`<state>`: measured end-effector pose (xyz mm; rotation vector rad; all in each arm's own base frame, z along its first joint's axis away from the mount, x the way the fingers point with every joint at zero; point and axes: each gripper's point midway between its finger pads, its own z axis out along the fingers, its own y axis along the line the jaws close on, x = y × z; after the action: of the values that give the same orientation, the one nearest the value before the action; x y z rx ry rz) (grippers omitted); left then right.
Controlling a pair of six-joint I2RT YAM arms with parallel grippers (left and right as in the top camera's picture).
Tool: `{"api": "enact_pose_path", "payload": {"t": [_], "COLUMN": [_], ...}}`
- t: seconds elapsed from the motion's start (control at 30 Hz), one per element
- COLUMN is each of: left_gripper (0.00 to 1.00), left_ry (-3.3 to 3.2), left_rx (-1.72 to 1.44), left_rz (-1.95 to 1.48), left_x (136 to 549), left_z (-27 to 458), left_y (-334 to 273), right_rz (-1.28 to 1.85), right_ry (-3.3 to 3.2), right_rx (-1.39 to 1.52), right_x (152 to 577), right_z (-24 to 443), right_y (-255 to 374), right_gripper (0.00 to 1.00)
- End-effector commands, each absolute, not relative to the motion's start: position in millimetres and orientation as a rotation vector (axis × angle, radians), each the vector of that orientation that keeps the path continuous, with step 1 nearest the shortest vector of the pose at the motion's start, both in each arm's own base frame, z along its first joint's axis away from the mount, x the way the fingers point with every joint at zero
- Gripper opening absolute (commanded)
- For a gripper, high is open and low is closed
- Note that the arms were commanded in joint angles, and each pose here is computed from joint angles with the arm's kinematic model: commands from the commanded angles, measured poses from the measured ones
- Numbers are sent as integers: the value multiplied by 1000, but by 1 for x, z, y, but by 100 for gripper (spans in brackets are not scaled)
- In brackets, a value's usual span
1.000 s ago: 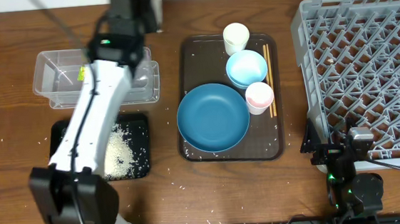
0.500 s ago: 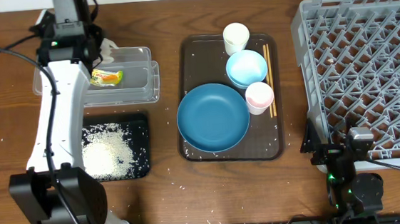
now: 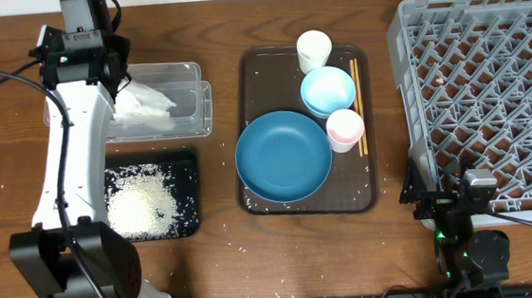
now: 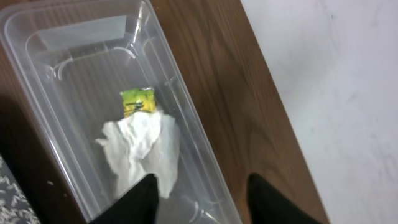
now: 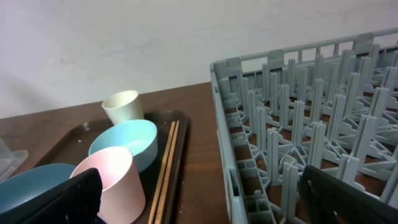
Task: Sort waste into correct bins and load items into the dishwasher rack
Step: 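Carry the tissue to the clear bin, release it, withdraw left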
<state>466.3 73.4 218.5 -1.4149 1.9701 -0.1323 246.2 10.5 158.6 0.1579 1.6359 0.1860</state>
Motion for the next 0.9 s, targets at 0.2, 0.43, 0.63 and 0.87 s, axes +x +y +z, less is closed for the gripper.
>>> {"api": "enact_pose_path", "payload": {"t": [0.2,0.43,0.63,0.87], "left_gripper": [58,51,52,61], "left_ry": [1944,2204,2277,2321], "left_rx": [-1410,-826,-254,-63], "left_rz": [-119,-278,-320,-346], "left_x": [468,496,505,502], "left_z": [224,236,248,235], "left_y": [79,25,-36,-88], "right_rz": [165,165,165,165], "right_ry": [1633,1633,1633,1633], "right_rx": [157,157,157,157], "right_x": [246,246,246,246], "right_z": [158,158,158,158], "right_y": [8,8,8,8], "right_gripper": [99,99,99,99]}}
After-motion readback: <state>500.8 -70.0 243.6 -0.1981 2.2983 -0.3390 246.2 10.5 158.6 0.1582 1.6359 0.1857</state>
